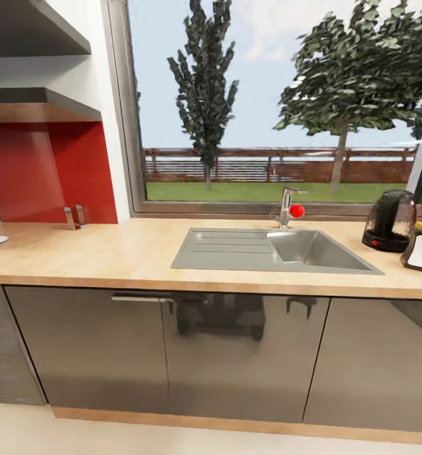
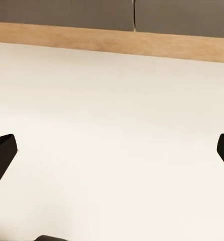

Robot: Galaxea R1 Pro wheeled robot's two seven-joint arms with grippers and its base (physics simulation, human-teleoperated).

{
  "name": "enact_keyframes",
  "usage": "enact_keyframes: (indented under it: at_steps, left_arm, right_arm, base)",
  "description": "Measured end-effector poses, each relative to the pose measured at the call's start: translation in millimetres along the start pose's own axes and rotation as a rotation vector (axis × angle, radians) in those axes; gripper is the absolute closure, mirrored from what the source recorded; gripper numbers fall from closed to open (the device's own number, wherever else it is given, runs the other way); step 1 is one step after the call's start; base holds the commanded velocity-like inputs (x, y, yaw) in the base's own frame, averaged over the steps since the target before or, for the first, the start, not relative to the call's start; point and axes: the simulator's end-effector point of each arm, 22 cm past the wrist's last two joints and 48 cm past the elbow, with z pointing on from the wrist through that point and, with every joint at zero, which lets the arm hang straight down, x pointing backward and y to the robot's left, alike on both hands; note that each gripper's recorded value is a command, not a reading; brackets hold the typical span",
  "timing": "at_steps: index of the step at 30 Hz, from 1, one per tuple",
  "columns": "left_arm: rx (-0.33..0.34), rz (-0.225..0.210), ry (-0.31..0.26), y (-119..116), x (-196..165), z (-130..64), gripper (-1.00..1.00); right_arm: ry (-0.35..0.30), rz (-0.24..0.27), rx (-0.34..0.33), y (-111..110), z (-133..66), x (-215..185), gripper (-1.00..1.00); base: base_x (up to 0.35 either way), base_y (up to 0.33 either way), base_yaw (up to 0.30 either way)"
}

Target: Set up a coffee station on the kitchen countertop: keep the coffee maker on the countertop, move the bottle of coffee from the kitchen shelf to the counter next to the coffee maker, place a paper coffee filter on top of the coffee maker, put the saucer next to the coffee maker with the coffee cup on the saucer, and place the electric kettle next to the coffee maker.

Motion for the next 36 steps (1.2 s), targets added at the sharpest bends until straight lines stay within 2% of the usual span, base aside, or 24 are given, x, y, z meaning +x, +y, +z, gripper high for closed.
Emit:
enact_keyframes:
  at_steps: [13,22,36]
  left_arm:
    - [-0.001,0.000,-0.001,0.2,-0.3,0.1,-1.00]
    - [-0.002,0.000,-0.001,0.4,-0.2,-0.1,-1.00]
    - [-0.002,0.000,0.000,0.3,-0.1,0.0,-1.00]
  right_arm:
    - [-0.001,0.000,0.000,0.8,0.5,0.0,-1.00]
    - [-0.001,-0.001,-0.001,1.3,0.6,0.2,-1.00]
    - [0.000,-0.002,-0.003,2.5,1.4,0.4,-1.00]
  base:
    - [0.001,0.000,0.264]
    - [0.140,0.103,0.119]
    - [0.009,0.007,0.266]
